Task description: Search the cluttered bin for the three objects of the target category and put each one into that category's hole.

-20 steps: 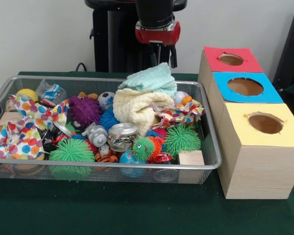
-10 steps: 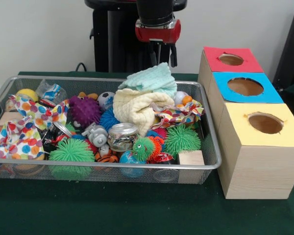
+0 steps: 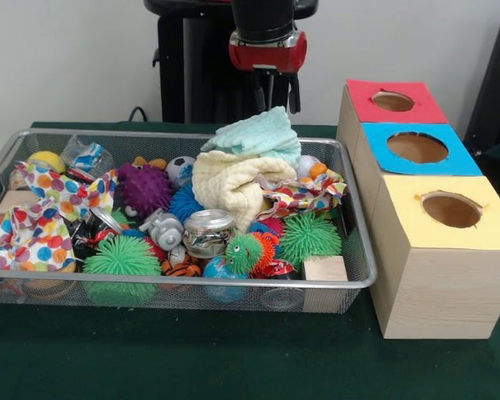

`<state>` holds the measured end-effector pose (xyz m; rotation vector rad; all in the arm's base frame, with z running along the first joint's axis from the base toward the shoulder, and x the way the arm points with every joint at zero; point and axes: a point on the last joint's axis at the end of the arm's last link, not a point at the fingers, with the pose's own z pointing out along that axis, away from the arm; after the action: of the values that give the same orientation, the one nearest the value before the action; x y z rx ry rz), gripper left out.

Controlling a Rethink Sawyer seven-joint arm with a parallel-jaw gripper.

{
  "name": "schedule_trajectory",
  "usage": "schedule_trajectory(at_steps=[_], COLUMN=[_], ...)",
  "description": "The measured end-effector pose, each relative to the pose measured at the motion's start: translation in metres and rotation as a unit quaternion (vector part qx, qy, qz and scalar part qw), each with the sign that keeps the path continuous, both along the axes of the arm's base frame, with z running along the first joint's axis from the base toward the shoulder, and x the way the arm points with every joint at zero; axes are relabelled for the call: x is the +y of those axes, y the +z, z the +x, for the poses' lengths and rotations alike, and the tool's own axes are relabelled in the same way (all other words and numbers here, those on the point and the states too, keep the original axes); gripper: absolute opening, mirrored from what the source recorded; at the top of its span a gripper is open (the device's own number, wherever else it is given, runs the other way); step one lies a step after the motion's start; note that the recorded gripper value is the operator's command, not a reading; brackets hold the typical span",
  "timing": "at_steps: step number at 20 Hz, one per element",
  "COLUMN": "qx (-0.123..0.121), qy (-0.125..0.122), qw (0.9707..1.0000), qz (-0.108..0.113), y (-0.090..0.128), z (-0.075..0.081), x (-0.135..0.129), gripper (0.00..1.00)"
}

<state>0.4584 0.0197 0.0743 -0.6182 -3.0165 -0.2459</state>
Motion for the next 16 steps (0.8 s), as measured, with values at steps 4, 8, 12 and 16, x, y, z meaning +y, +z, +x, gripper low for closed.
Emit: schedule_trajectory(at_steps=[4, 8, 12, 16], qx=[-0.001, -0.001, -0.002, -0.003], qy=[0.004, 0.004, 0.004, 0.005], qw=[1.0000, 1.0000, 1.0000, 1.0000], qz=[0.000, 0.000, 0.002, 0.003], y=[-0.0001, -0.0001, 0.0002, 0.0003], z=[-0.0008, -0.0007, 0.0003, 0.0008], x=[-0.0004, -0.0009, -0.0009, -0.0003], gripper=[1.00, 1.00, 1.00, 1.00])
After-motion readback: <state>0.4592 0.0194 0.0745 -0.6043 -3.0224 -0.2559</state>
